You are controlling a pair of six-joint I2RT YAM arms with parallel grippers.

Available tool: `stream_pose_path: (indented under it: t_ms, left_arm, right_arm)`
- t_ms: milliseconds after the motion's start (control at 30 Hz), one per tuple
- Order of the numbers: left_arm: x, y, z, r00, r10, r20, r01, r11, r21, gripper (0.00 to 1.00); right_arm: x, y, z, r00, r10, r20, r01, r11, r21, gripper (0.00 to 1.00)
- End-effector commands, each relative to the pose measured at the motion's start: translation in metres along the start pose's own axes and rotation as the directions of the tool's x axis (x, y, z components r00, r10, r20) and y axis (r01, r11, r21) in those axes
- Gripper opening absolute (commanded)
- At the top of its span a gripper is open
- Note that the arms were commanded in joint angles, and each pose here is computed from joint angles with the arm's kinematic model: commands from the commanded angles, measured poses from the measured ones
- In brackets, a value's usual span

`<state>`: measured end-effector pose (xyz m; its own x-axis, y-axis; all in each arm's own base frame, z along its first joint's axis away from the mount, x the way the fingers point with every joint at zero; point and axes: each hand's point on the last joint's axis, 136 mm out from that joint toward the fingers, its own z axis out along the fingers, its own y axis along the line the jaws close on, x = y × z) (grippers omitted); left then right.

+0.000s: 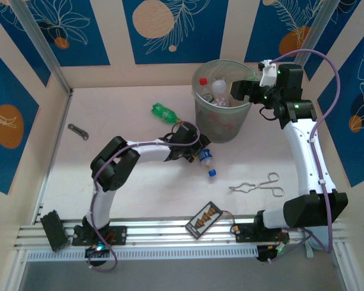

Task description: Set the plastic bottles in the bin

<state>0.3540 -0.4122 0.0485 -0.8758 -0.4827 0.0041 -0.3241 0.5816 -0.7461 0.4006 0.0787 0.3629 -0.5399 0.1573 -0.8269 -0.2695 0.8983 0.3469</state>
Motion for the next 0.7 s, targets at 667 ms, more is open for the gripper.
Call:
stream_pose_path:
  t_ms: [667]
  left_arm:
    - [-0.033, 0.004, -0.082, 0.988, -0.018, 0.156, 0.004, 0.996, 0.092, 0.59]
  right_arm:
    - [0.008, 0.025, -0.029, 1.0, 0.017, -0.018, -0.018, 0.995, -0.096, 0.91]
